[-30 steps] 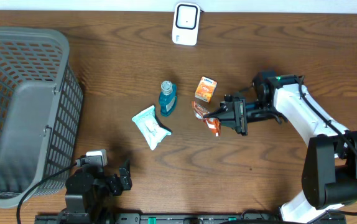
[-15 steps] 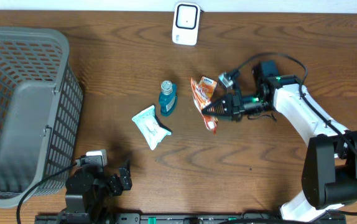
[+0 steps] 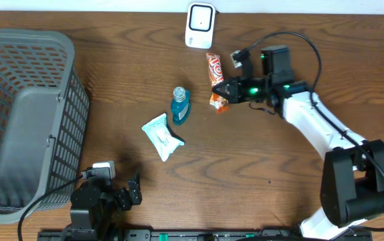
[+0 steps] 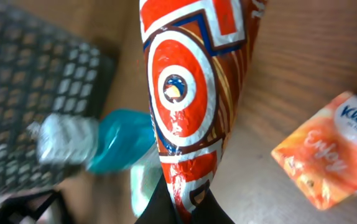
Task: Scan the item barcode
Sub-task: 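Carry the snack bar up to the scanner with the right gripper, then carry the snack bar off the table to the right and release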
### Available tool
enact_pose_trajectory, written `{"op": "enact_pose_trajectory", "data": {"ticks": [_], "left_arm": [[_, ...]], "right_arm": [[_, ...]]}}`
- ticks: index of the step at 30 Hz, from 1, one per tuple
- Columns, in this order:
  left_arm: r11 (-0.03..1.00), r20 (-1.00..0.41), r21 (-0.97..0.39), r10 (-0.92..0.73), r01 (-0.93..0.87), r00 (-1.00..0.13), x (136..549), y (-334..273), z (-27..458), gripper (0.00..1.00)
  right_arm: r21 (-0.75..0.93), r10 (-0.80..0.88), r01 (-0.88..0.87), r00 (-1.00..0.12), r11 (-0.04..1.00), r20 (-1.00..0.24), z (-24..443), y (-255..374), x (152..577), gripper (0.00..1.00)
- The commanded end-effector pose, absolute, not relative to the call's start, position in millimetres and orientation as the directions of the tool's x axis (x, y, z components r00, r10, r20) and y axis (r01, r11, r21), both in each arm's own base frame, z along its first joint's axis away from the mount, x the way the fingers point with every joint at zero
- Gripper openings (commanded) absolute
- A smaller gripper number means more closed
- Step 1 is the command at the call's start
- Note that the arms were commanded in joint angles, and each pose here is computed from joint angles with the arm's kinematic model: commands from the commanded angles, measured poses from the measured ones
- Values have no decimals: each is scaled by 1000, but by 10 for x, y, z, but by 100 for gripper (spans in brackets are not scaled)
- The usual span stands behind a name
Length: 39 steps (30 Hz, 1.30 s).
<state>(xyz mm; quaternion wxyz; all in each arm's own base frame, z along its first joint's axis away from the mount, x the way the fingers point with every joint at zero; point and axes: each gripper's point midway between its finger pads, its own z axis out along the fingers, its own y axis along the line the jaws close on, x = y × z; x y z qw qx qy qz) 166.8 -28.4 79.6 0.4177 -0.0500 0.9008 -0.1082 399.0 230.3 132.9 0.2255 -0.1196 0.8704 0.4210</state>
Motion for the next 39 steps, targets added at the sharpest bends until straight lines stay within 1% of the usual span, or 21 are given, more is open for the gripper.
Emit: {"op": "enact_pose_trajectory", "data": {"ticks": [1, 4, 9, 15, 21, 28, 33, 36, 39], "left_arm": [[970, -714, -243, -181, -4, -677, 1609, -297, 706, 99], [970, -714, -243, -181, -4, -677, 1609, -296, 706, 99], [970, -714, -243, -181, -4, -677, 1609, -296, 706, 99], [970, -714, -243, -181, -4, -677, 1609, -296, 706, 99], [970, -714, -243, -181, -4, -677, 1609, -296, 706, 99], [970, -714, -243, -181, -4, -677, 1609, -296, 706, 99], [970, -714, -243, -181, -4, -677, 1609, -296, 706, 99], [970, -714, -243, -181, -4, -677, 1609, -297, 706, 99], [970, -714, -243, -181, -4, -677, 1609, -296, 706, 99]], "right_arm": [[569, 47, -342, -827, 748, -560, 1411, 2290, 4314, 1], [527, 60, -335, -799, 781, -598, 1474, 2332, 4553, 1], [517, 77, -333, -781, 788, -620, 1536, 2443, 5006, 1], [523, 92, -305, -793, 796, -602, 1389, 2629, 5594, 1], [455, 120, -219, -786, 863, -606, 1191, 2555, 6010, 1], [432, 130, -202, -771, 879, -624, 1192, 2515, 6095, 1], [426, 128, -173, -797, 888, -591, 1258, 2414, 6024, 1], [398, 114, -148, -818, 905, -564, 1441, 2174, 5930, 1], [338, 107, -100, -833, 936, -543, 1676, 1770, 5804, 1]]}}
